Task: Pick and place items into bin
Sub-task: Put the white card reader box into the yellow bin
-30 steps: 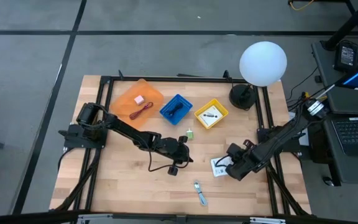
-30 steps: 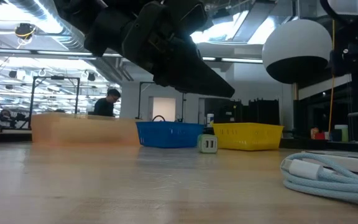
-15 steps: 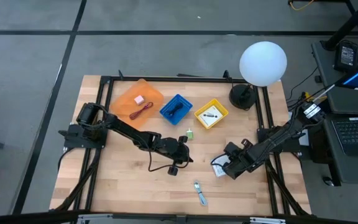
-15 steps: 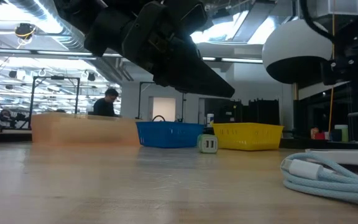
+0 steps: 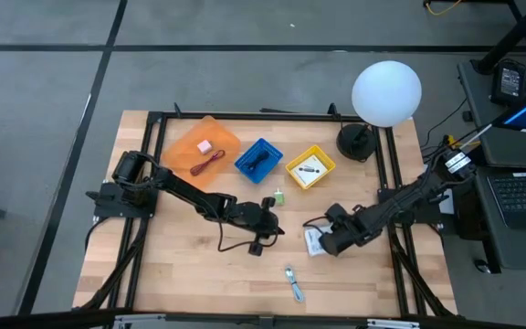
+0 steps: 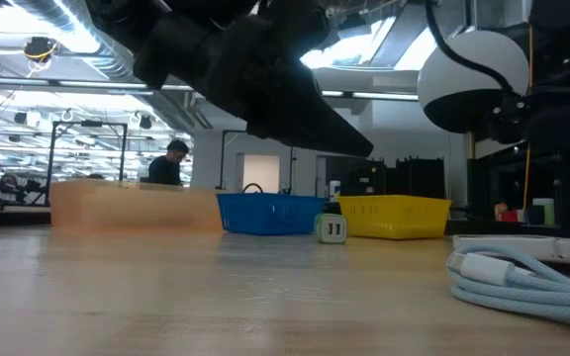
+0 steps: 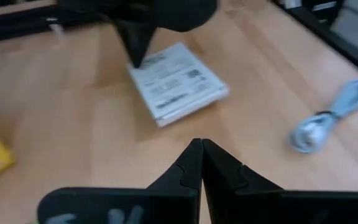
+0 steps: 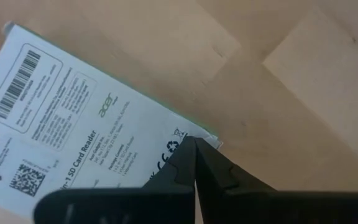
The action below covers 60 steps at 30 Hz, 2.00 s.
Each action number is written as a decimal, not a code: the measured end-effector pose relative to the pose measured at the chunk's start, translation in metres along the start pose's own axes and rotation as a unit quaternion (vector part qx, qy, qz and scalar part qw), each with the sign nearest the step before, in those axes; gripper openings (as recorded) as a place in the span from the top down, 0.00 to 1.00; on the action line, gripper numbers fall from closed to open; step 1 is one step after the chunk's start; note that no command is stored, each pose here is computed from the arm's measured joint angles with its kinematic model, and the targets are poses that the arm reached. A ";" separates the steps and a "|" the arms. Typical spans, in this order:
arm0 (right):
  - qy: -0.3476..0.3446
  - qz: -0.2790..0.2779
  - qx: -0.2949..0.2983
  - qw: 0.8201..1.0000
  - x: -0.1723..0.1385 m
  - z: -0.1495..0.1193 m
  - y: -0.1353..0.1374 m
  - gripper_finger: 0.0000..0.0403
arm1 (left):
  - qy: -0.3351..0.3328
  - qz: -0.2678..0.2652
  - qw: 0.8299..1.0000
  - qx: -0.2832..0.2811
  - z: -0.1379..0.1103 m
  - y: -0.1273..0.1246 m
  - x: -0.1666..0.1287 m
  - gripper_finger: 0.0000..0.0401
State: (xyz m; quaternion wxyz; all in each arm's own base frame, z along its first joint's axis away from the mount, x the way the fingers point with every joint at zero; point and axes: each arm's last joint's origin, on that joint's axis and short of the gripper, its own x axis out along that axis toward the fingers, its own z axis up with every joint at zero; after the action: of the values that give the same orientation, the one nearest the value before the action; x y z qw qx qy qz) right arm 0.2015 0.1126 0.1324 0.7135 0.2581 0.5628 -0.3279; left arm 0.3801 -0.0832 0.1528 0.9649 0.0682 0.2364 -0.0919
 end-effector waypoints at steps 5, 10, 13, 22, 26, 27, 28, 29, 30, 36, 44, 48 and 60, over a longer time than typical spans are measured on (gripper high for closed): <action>0.009 0.009 0.021 1.000 0.001 0.004 0.001 1.00 | 0.003 0.037 0.999 0.011 0.000 0.002 0.000 0.99; 0.017 0.021 0.034 0.999 0.002 0.009 0.002 1.00 | 0.004 0.044 0.999 0.013 0.000 0.003 0.000 0.99; 0.020 0.020 0.039 0.999 0.003 0.011 0.002 1.00 | 0.004 0.044 0.999 0.013 0.000 0.003 0.000 0.99; 0.009 0.025 0.043 0.999 0.003 0.014 0.003 1.00 | 0.005 0.044 0.999 0.013 -0.001 0.003 0.000 0.99; 0.002 0.039 0.036 0.999 -0.005 0.016 0.004 1.00 | 0.005 0.044 0.999 0.013 -0.001 0.003 0.000 0.99; 0.000 0.041 0.036 0.998 -0.006 0.016 0.004 1.00 | 0.005 0.044 0.999 0.013 -0.001 0.003 0.000 0.99; -0.004 0.044 0.037 0.998 -0.008 0.017 0.004 1.00 | 0.007 0.044 0.999 0.013 -0.001 0.003 0.000 0.99; -0.007 0.046 0.037 0.998 -0.009 0.017 0.003 1.00 | 0.008 0.044 0.999 0.014 -0.001 0.002 0.000 0.99; -0.009 0.047 0.037 0.998 -0.010 0.018 0.003 1.00 | 0.010 0.043 0.999 0.014 -0.001 0.002 0.000 0.99; -0.015 0.054 0.030 0.998 -0.015 0.019 0.003 1.00 | 0.014 0.041 0.999 0.015 -0.002 0.000 0.000 0.99; -0.027 0.044 0.021 0.998 -0.022 0.020 -0.003 1.00 | 0.015 0.041 0.999 0.015 -0.002 0.001 0.000 0.99; -0.039 0.043 0.022 0.998 -0.018 0.020 -0.004 1.00 | 0.015 0.041 0.999 0.015 -0.002 0.001 0.000 0.99; -0.034 0.059 0.025 0.997 -0.013 0.017 -0.005 1.00 | 0.015 0.041 0.999 0.015 -0.002 0.001 0.000 0.99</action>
State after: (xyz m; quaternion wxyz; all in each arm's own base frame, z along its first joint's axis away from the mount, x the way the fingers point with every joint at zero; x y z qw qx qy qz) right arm 0.2069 0.0987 0.1487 0.7434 0.2973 0.5139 -0.3080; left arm 0.3788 -0.0821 0.1509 0.9630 0.0939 0.2466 -0.0545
